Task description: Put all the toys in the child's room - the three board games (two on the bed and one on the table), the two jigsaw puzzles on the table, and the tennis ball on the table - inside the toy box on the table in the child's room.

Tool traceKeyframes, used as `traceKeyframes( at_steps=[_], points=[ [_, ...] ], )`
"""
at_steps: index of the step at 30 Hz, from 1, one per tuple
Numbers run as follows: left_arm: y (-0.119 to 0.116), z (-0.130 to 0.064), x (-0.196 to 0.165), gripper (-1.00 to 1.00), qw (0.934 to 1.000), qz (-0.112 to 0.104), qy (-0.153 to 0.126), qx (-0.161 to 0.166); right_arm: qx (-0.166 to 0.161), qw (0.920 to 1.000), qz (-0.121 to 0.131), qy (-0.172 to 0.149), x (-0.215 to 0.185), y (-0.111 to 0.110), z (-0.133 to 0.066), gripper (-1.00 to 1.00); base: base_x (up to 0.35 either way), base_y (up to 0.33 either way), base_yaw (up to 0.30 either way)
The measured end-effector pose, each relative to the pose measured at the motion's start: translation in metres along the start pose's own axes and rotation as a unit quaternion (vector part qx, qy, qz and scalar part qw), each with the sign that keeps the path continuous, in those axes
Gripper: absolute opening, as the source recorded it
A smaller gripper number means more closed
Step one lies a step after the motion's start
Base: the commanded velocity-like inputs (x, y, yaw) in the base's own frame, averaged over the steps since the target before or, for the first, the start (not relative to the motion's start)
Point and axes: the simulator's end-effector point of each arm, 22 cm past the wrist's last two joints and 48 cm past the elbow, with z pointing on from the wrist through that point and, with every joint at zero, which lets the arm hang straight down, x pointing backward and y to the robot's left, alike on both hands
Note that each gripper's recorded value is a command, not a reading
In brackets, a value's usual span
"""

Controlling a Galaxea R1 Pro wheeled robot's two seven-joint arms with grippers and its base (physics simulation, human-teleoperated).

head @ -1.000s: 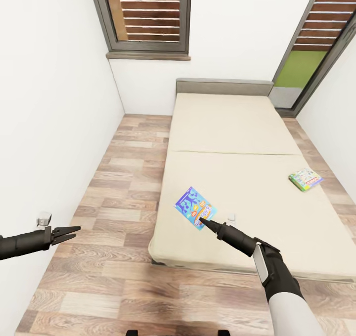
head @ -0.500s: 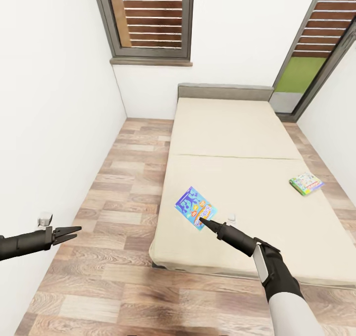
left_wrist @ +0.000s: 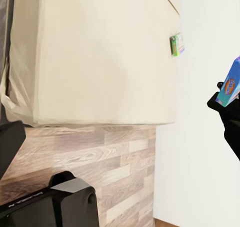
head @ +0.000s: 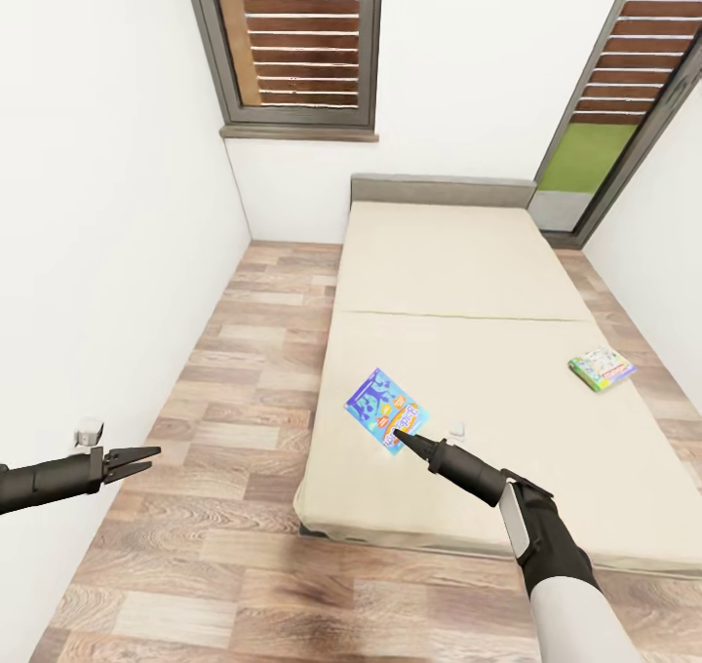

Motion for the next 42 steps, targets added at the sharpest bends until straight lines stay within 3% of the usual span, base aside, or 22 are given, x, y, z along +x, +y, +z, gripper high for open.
traceKeyframes(
  at_steps=[42],
  points=[
    [-0.028,-0.015,-0.013,1.00,0.9994,0.026,-0.019,0.010,-0.009,0.9992,-0.036,-0.012,-0.023,0.026,0.001,-1.00,0.000,0.000,0.000]
  ],
)
